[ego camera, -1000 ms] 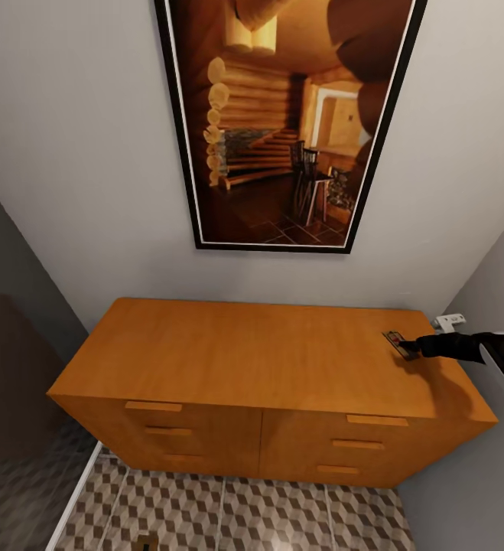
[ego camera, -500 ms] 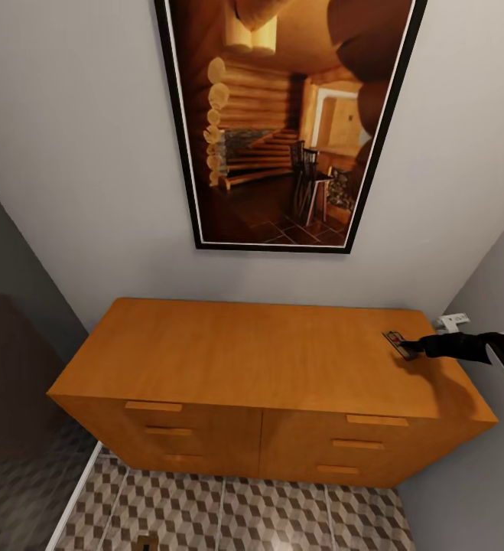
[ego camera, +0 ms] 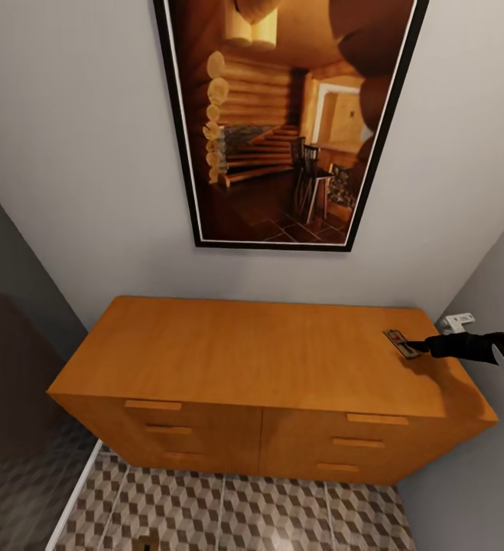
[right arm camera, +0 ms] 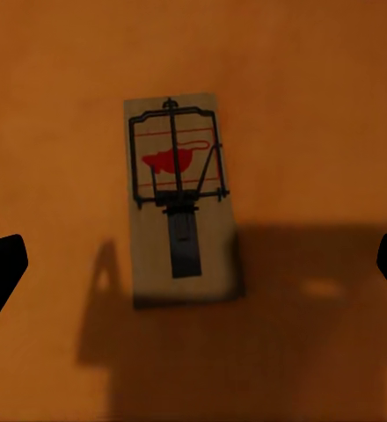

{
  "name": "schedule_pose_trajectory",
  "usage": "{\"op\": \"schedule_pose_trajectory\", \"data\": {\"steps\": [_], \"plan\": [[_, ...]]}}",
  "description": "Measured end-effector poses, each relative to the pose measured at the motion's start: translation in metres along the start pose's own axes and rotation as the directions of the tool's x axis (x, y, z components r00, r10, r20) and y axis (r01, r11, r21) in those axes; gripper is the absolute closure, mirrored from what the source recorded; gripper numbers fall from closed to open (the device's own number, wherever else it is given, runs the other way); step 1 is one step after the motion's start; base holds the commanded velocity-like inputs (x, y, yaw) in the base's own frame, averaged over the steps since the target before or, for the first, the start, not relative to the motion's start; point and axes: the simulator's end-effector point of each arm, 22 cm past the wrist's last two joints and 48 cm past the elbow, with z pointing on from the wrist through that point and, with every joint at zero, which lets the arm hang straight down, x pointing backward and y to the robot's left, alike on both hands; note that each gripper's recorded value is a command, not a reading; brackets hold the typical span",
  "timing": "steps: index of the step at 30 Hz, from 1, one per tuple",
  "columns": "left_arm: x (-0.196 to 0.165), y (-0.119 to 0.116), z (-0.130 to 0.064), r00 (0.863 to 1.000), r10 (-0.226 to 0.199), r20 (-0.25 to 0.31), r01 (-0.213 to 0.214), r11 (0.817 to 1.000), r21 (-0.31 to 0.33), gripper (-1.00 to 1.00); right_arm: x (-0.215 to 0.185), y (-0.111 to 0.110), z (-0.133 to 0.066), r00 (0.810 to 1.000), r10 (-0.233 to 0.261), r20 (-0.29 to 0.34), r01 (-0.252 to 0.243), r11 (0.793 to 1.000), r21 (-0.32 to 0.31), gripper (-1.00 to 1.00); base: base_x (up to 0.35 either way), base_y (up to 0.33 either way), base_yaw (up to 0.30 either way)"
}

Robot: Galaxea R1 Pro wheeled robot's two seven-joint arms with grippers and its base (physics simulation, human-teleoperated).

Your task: Take the four mousetraps from the cabinet in the bathroom and place them on the bathroom floor. Make sure all four end up on the same floor surface, and ensure that at least two of them are either under or directly next to the same bathroom sink.

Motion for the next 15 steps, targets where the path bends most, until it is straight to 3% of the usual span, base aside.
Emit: {"op": "schedule_pose_trajectory", "data": {"steps": [15], "plan": [[0.0093, -0.0009, -0.0006, 1.000, 0.001, -0.021, -0.001, 1.000, 0.001, 1.00, 0.0097, 0.0005, 0.0097, 1.000, 0.001, -0.019, -0.001, 1.000, -0.003, -1.00, 0.000, 0.000, 0.000]]}}
